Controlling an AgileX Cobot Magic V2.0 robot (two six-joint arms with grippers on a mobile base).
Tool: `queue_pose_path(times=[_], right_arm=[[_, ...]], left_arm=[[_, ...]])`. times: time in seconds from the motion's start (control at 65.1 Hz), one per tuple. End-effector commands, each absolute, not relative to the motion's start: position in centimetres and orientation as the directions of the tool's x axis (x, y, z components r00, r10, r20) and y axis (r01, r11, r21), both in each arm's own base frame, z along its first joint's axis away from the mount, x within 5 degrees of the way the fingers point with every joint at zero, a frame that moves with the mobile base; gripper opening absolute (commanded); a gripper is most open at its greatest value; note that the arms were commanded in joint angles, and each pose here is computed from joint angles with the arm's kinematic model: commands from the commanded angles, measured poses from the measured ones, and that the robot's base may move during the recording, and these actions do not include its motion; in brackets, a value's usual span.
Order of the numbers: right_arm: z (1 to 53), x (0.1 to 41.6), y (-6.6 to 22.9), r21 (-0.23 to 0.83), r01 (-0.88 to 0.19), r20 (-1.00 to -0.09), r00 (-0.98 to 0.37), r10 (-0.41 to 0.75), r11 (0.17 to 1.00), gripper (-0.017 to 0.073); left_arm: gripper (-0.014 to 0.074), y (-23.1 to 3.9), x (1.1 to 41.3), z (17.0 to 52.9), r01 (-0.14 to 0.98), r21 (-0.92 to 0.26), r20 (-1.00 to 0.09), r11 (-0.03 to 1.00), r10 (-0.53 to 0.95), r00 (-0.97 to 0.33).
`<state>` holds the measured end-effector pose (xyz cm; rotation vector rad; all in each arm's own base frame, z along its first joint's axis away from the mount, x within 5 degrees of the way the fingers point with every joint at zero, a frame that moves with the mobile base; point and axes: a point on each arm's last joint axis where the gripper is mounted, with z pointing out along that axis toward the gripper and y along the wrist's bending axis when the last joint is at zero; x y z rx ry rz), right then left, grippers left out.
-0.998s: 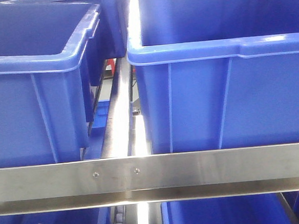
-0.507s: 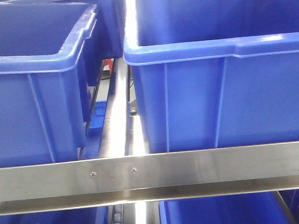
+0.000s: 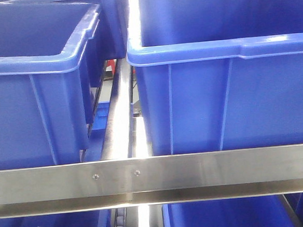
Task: Place yellow foam block on left shelf second layer
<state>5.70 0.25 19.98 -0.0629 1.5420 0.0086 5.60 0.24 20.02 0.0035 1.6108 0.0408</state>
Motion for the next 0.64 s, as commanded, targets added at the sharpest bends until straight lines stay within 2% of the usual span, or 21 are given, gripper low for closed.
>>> queue_pose_path(times=[0.0, 0.629], right_arm=[[21.55, 5.35, 0.25, -0.041, -0.039, -0.988, 0.149, -0.034, 0.998, 0.0055], [21.55, 5.35, 0.25, -0.041, -0.039, -0.988, 0.149, -0.034, 0.998, 0.0055]], left_arm=[[0.0136, 0.03, 5.61, 19.99, 0.001, 0.025, -0.999, 1.000, 0.025, 0.032], [0.0136, 0.03, 5.61, 19.99, 0.001, 0.025, -0.999, 1.000, 0.025, 0.032]])
